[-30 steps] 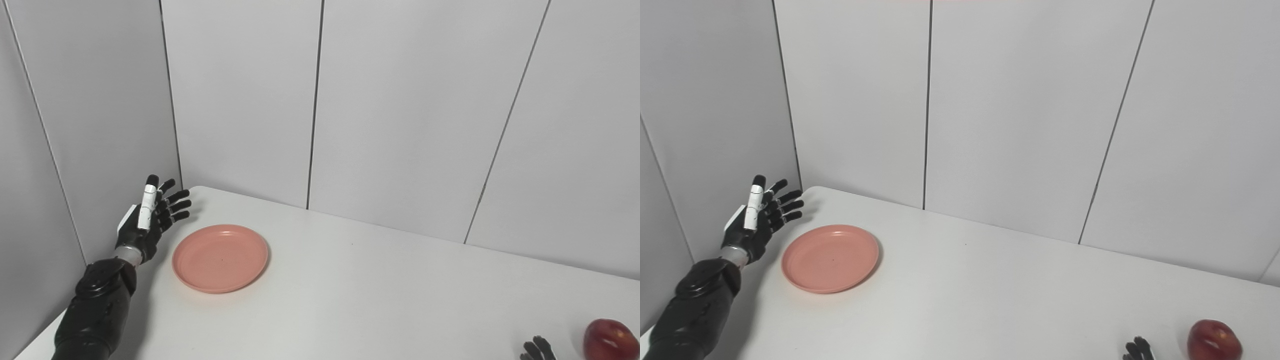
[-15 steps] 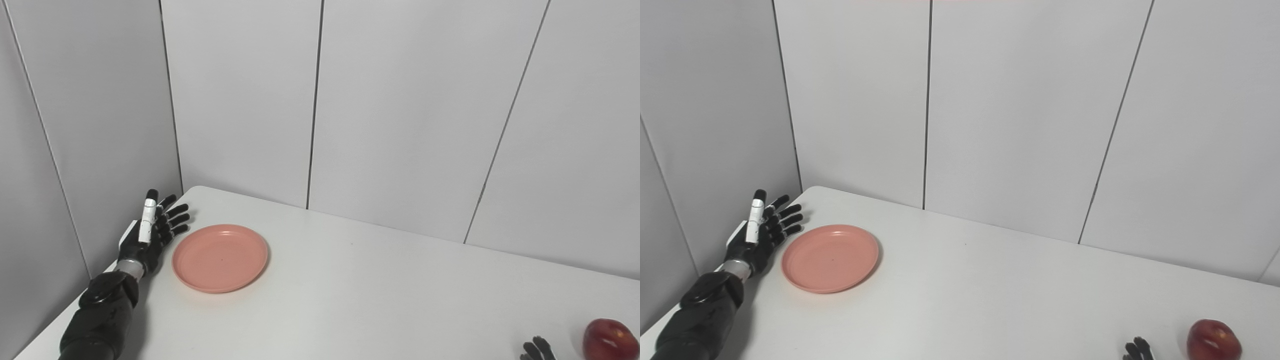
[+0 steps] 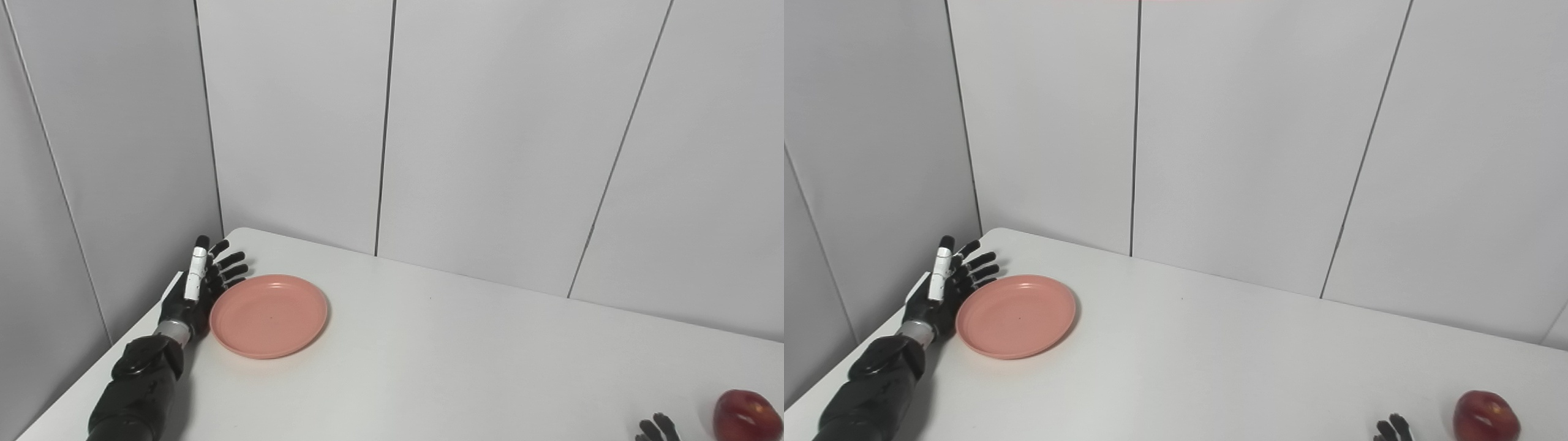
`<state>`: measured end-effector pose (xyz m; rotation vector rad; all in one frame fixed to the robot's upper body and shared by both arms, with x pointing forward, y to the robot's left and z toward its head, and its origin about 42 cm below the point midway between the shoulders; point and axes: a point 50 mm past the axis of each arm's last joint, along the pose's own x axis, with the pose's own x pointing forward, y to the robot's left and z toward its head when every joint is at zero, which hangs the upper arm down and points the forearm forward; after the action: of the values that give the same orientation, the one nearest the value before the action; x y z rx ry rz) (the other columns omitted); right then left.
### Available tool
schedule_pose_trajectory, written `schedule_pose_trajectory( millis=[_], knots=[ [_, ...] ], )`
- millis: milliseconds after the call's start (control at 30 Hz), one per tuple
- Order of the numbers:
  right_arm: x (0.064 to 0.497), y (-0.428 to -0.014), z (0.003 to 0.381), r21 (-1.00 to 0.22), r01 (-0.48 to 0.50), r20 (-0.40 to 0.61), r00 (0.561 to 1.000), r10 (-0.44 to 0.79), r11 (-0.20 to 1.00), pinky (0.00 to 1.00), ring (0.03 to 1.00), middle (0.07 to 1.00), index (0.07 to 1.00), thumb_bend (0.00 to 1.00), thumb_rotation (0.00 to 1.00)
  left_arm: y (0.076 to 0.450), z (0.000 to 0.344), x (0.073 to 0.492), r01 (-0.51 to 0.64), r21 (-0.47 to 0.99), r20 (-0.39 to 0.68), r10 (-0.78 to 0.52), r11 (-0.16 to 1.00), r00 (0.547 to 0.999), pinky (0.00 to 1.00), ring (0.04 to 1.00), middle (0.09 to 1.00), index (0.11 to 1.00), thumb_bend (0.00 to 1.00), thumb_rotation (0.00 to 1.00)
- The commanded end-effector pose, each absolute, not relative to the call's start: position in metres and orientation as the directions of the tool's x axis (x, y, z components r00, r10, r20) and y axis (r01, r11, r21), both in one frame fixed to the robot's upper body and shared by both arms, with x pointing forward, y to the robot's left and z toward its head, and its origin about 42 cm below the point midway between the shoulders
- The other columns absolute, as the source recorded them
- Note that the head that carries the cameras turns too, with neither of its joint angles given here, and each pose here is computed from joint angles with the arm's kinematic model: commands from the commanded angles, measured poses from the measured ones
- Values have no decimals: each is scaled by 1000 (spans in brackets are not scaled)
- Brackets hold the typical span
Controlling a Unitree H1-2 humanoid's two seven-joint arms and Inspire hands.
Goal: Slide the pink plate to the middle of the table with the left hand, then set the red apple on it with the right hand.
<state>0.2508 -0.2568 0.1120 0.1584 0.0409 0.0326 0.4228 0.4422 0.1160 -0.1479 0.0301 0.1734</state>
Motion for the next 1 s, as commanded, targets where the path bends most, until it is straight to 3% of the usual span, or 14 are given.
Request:
schedule_pose_trajectory(
  millis=[0, 300, 467, 667, 967],
  knots=[
    [247, -254, 104, 169, -22, -107, 993, 40, 985, 1000, 971, 947, 956, 858, 1000, 440, 136, 433, -132, -142, 16, 136, 981, 991, 781, 814, 825, 891, 853, 937],
    [248, -254, 105, 166, -18, -111, 993, 37, 986, 991, 961, 938, 951, 859, 1000, 428, 137, 425, -111, -129, 7, 112, 985, 994, 737, 783, 795, 879, 879, 941],
    [248, -255, 104, 161, -18, -111, 993, 36, 987, 987, 959, 938, 951, 850, 1000, 418, 138, 422, -105, -134, -5, 106, 985, 994, 770, 793, 805, 870, 823, 952],
    [248, -253, 106, 164, -20, -111, 993, 39, 986, 990, 962, 938, 950, 848, 1000, 406, 141, 420, -87, -129, -8, 86, 988, 996, 758, 790, 779, 869, 847, 939],
    [250, -252, 105, 165, -26, -108, 993, 44, 986, 983, 965, 944, 955, 832, 1000, 387, 144, 427, -63, -149, -8, 63, 987, 998, 748, 798, 783, 873, 806, 984]
  ],
)
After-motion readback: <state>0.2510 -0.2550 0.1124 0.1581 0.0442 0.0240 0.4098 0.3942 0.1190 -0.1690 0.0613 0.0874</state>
